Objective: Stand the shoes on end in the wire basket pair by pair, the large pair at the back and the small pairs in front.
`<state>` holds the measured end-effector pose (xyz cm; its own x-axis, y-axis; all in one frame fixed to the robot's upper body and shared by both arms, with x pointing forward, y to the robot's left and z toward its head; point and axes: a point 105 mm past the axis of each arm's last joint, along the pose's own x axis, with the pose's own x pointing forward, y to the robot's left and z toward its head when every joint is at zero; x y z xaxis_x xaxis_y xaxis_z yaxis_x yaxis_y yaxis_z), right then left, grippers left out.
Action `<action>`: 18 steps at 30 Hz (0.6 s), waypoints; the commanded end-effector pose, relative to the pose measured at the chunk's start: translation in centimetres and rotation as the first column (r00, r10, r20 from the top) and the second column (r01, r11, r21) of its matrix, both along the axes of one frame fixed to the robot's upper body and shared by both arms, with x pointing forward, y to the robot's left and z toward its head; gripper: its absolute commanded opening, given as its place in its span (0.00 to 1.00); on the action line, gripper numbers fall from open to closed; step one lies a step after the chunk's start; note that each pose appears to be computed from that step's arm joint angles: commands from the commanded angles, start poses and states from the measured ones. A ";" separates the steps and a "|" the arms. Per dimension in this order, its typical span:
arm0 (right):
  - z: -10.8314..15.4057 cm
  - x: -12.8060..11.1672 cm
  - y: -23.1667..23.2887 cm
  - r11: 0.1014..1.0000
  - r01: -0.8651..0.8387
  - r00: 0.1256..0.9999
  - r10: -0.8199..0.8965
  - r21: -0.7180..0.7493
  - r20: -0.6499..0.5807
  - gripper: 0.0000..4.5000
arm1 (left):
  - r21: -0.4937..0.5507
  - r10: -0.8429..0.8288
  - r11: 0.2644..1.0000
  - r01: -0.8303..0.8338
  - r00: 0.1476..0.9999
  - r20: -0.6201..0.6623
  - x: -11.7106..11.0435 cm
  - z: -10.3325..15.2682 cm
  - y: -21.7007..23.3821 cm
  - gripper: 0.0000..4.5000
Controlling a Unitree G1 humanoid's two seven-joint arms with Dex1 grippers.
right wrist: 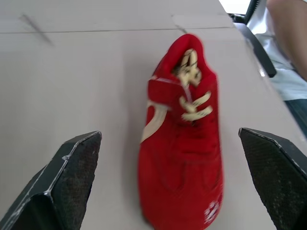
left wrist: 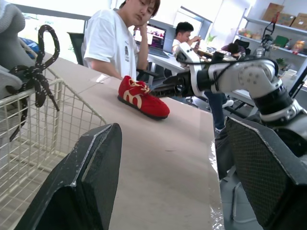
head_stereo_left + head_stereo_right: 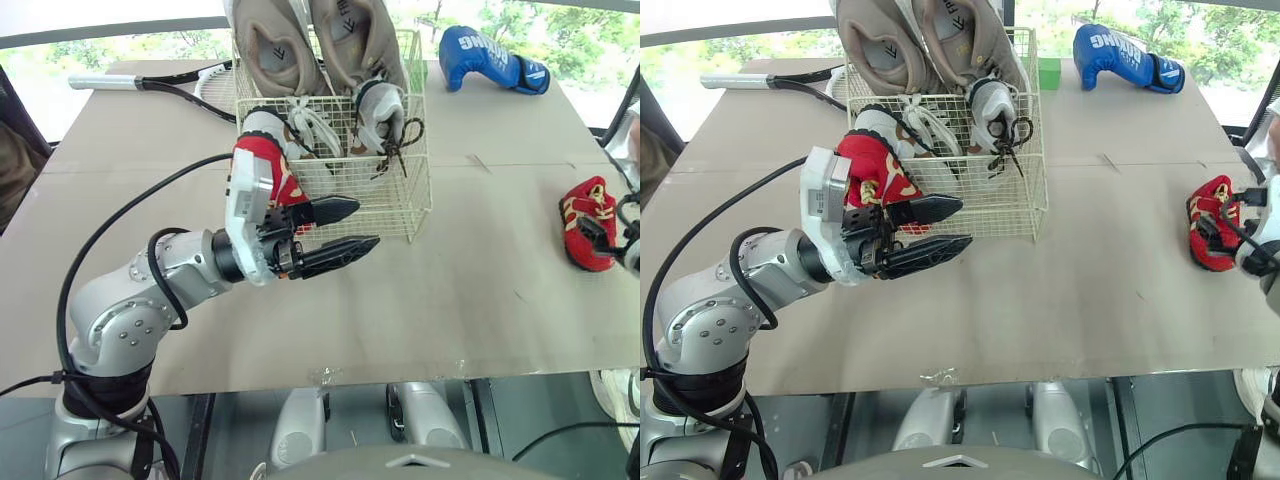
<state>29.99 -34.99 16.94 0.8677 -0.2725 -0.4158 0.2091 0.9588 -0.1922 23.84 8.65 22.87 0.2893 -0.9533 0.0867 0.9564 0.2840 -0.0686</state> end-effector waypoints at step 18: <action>-2.6 5.1 -5.2 0.999 -0.031 0.975 0.038 0.036 -0.218 0.44 | 0.049 -0.194 0.981 0.189 0.972 0.132 -2.7 1.5 -0.1 0.83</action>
<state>35.29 -39.18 13.89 0.7643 -0.1918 -0.6157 0.1150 0.9800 -0.1625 21.81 8.77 23.53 0.1209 -0.9904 0.0669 0.9925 0.1217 0.0085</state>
